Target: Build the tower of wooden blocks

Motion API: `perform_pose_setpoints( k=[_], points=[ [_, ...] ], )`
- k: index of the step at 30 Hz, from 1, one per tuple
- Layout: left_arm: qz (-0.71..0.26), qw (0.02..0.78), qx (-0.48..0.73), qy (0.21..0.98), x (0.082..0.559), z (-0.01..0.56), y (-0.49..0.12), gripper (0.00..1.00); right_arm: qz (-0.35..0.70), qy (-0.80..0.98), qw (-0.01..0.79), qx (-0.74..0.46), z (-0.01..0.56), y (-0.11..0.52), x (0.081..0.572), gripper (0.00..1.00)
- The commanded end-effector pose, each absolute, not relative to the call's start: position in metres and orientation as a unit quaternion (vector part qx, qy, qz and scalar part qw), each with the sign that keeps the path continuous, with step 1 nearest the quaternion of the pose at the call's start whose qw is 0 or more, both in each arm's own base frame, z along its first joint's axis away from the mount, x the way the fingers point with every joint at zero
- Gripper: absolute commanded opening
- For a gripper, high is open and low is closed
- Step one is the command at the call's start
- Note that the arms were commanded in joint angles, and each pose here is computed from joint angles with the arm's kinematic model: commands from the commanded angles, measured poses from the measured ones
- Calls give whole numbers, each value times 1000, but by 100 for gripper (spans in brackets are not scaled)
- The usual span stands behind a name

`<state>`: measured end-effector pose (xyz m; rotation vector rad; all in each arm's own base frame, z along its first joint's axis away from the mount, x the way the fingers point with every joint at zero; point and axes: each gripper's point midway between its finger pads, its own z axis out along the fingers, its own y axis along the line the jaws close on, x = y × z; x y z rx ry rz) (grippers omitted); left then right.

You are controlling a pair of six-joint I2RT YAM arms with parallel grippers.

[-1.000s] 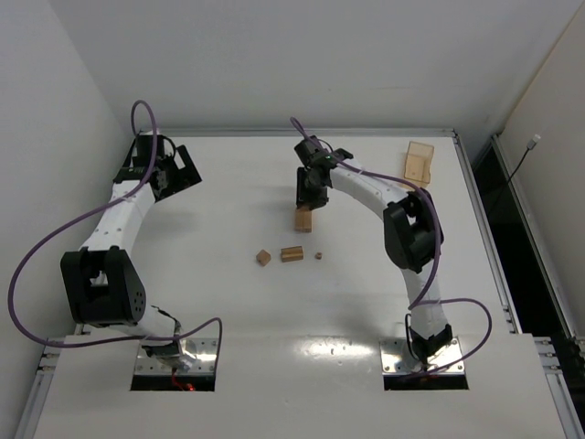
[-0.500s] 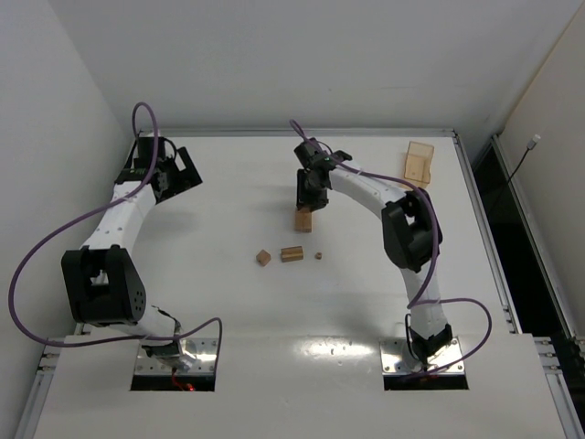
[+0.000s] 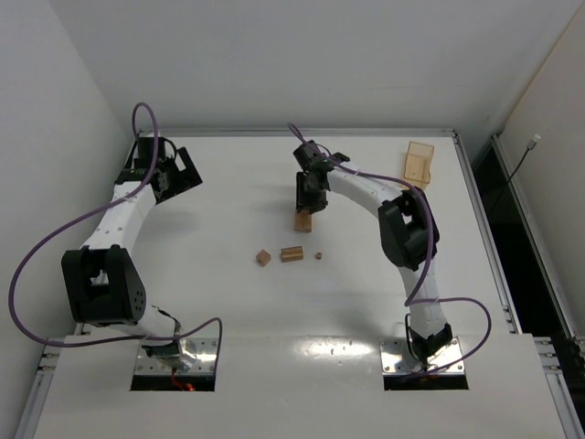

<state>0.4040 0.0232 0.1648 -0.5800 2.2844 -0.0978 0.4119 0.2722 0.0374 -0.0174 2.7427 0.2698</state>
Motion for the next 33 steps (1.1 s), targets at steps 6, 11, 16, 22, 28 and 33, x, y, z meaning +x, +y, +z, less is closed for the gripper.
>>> perform_pose_setpoints(
  k=[6,11,16,22,28,33],
  points=[
    [-42,391,-236,889,410,167,28,99,115,973,198,-20,39,283,414,40],
    [-42,391,-236,889,410,167,28,99,115,972,205,-29,45,286,413,52],
    [-42,391,-236,889,410,167,28,99,139,952,262,-77,93,298,417,53],
    [-52,399,-232,886,406,173,24,99,188,860,439,-181,226,283,396,48],
    [-49,409,-222,884,404,181,25,99,302,695,449,-473,268,310,292,60],
    [-38,417,-231,879,406,188,33,99,382,707,254,-539,192,344,235,62]
  ],
)
